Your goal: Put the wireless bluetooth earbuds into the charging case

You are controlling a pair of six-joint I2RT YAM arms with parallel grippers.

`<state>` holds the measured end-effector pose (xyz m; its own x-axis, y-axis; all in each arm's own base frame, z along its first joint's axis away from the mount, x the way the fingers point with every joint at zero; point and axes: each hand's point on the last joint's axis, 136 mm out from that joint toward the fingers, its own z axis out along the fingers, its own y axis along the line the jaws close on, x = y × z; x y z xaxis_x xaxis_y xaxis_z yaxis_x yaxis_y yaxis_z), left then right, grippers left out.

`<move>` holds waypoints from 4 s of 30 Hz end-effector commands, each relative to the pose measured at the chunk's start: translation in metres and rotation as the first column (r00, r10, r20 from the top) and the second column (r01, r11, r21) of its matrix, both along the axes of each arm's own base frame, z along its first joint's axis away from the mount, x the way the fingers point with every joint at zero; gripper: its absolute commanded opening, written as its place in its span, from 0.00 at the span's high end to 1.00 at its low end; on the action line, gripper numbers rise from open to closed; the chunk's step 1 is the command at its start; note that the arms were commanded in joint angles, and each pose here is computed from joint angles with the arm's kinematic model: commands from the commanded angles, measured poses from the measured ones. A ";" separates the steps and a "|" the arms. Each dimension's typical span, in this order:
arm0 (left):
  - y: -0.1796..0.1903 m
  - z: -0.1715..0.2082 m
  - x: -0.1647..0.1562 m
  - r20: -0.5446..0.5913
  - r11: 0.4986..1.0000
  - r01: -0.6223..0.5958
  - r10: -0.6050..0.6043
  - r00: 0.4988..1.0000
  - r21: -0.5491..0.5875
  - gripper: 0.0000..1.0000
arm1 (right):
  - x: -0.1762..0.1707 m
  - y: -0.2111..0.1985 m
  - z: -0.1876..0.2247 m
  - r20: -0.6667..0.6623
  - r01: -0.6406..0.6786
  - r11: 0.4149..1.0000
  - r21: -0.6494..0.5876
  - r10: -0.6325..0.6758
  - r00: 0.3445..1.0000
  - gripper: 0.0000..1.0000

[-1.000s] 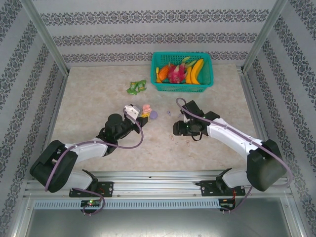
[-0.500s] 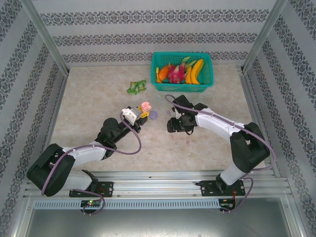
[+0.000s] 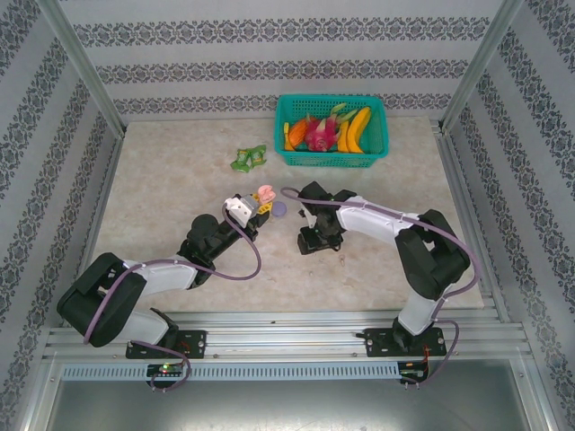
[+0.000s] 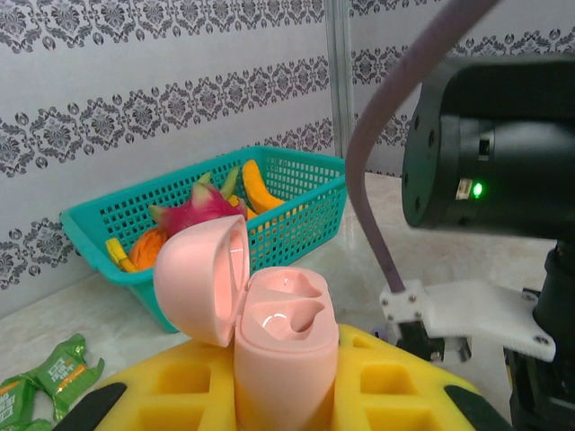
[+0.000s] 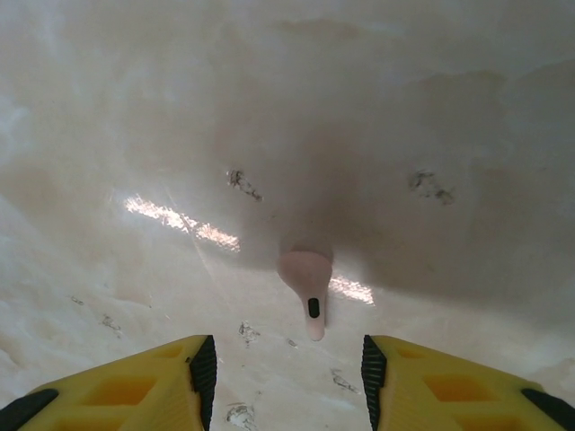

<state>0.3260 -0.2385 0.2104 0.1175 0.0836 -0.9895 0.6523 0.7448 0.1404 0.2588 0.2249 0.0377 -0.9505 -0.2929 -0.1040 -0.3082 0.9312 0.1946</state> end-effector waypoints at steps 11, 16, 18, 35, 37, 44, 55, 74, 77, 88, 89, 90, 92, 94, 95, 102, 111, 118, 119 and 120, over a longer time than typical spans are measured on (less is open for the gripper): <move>-0.007 0.030 -0.002 0.087 0.998 0.022 -0.017 0.996 -0.059 1.00 | 0.011 -0.001 -0.013 0.024 -0.046 0.990 -0.134 0.049 0.998 0.56; -0.006 0.030 -0.003 0.085 0.998 0.021 -0.016 0.996 -0.066 1.00 | 0.009 -0.001 -0.019 0.016 -0.055 0.987 -0.153 0.058 0.998 0.58; -0.006 0.031 -0.003 0.088 0.997 0.023 -0.017 0.996 -0.070 1.00 | 0.008 0.000 -0.020 0.012 -0.056 0.987 -0.154 0.058 0.998 0.59; -0.004 0.031 -0.005 0.082 0.997 0.022 -0.016 0.996 -0.070 1.00 | 0.010 0.000 -0.033 0.003 -0.054 0.982 -0.180 0.056 0.998 0.68; -0.004 0.030 -0.005 0.079 0.997 0.023 -0.017 0.997 -0.069 1.00 | 0.009 -0.001 -0.032 0.004 -0.054 0.982 -0.178 0.056 0.998 0.70; -0.006 0.029 -0.004 0.069 0.997 0.025 -0.020 0.997 -0.071 1.00 | 0.007 -0.002 -0.023 0.029 -0.037 0.987 -0.156 0.042 0.999 0.77; -0.005 0.025 -0.004 0.055 0.997 0.020 -0.016 0.998 -0.069 1.00 | 0.013 -0.005 0.003 0.108 0.028 0.995 -0.093 -0.018 0.994 0.80; -0.021 0.026 -0.016 0.034 0.989 0.138 -0.137 0.990 -0.047 1.00 | 0.043 -0.005 0.151 0.435 0.031 0.984 0.173 -0.105 0.894 0.82; -0.026 0.029 -0.018 0.030 0.984 0.170 -0.169 0.985 -0.051 1.00 | 0.050 0.001 0.189 0.520 -0.009 0.972 0.234 -0.117 0.846 0.82; -0.046 0.043 -0.015 0.041 0.969 0.238 -0.236 0.971 -0.064 1.00 | 0.052 0.035 0.286 0.732 -0.236 0.889 0.393 -0.147 0.665 0.81; -0.048 0.045 -0.014 0.042 0.968 0.240 -0.238 0.970 -0.070 1.00 | 0.051 0.037 0.288 0.742 -0.250 0.883 0.397 -0.148 0.654 0.81; -0.049 0.046 -0.013 0.044 0.968 0.240 -0.237 0.970 -0.075 1.00 | 0.050 0.039 0.291 0.749 -0.263 0.877 0.403 -0.151 0.645 0.81; -0.051 0.050 -0.011 0.046 0.966 0.242 -0.239 0.970 -0.093 1.00 | 0.049 0.043 0.294 0.762 -0.284 0.862 0.419 -0.163 0.627 0.81; -0.052 0.053 -0.009 0.048 0.964 0.244 -0.240 0.970 -0.110 1.00 | 0.047 0.046 0.295 0.767 -0.301 0.849 0.434 -0.174 0.617 0.81; -0.053 0.055 -0.009 0.051 0.962 0.246 -0.242 0.969 -0.117 1.00 | 0.046 0.048 0.295 0.769 -0.310 0.842 0.441 -0.177 0.614 0.81; -0.056 0.063 -0.007 0.060 0.956 0.252 -0.246 0.967 -0.149 1.00 | 0.040 0.055 0.289 0.779 -0.344 0.821 0.457 -0.182 0.600 0.81; -0.058 0.070 -0.007 0.070 0.952 0.260 -0.252 0.965 -0.159 1.00 | 0.042 0.062 0.276 0.775 -0.347 0.817 0.461 -0.180 0.606 0.81; -0.060 0.070 -0.008 0.070 0.951 0.266 -0.258 0.963 -0.157 1.00 | 0.045 0.066 0.275 0.773 -0.350 0.814 0.464 -0.179 0.609 0.81; -0.060 0.069 -0.008 0.069 0.951 0.267 -0.259 0.963 -0.156 1.00 | 0.045 0.067 0.275 0.772 -0.351 0.814 0.463 -0.176 0.611 0.81; -0.061 0.069 -0.008 0.068 0.950 0.270 -0.263 0.962 -0.155 1.00 | 0.046 0.067 0.274 0.771 -0.351 0.813 0.464 -0.175 0.612 0.81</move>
<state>0.3252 -0.2892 0.2577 0.1173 -0.0639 -0.9910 0.8013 0.5955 0.0565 0.3065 0.2823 0.3049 -0.4235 -0.0220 -0.9057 -0.6254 0.7304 0.2747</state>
